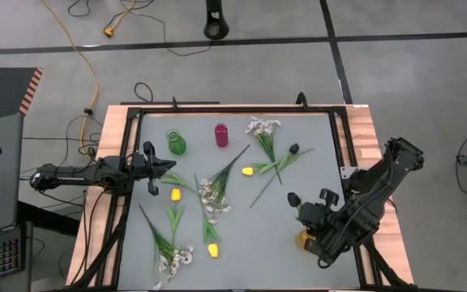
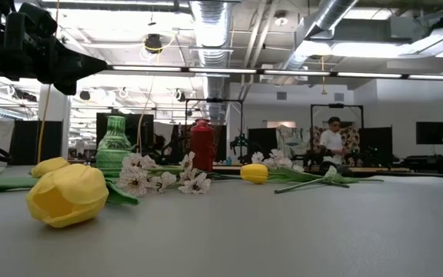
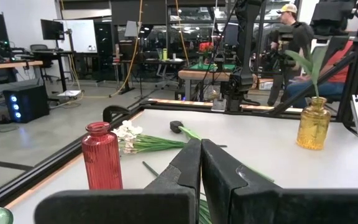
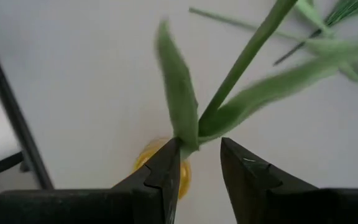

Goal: Sort flowers into vase by color
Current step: Put the bottom black tulip into the yellow vase, then put the right black tulip into the yellow vase

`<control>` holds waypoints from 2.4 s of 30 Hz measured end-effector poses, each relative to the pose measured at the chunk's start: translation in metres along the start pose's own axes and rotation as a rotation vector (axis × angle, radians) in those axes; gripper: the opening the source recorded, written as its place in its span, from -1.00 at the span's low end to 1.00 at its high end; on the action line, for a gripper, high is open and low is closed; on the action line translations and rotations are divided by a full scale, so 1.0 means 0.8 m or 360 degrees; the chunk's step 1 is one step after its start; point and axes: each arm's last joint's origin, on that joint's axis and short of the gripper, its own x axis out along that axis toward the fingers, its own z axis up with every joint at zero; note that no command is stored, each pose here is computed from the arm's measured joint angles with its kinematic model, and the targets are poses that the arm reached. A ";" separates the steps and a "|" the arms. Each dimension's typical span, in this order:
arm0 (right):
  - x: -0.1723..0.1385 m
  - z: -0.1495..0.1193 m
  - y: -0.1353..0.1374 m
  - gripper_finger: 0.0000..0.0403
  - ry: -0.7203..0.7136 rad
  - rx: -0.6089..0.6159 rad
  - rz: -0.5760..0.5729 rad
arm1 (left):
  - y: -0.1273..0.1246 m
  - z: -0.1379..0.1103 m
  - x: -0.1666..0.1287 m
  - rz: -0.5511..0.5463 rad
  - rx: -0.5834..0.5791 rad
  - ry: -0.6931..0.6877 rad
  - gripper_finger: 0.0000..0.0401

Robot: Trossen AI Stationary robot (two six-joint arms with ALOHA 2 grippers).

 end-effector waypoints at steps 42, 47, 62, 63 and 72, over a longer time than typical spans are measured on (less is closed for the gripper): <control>-0.130 0.020 -0.156 -0.43 -0.0757 0.0105 0.0019 | 0.000 0.000 0.000 -0.0001 0.0000 0.0000 -1.00; -0.132 0.031 -0.186 -0.43 -0.0848 0.0196 -0.0138 | 0.000 0.000 0.000 -0.0001 -0.0014 -0.0001 -1.00; -0.095 0.100 -0.230 -0.43 -0.0595 0.0128 -0.0379 | 0.001 0.002 0.000 0.0037 -0.0078 -0.0032 -1.00; -0.091 0.106 -0.234 -0.43 -0.0573 0.0148 -0.0397 | 0.001 0.002 0.000 0.0037 -0.0080 -0.0032 -1.00; -0.047 0.150 -0.276 -0.43 -0.0416 0.0663 -0.0527 | 0.001 0.002 0.000 0.0037 -0.0080 -0.0032 -1.00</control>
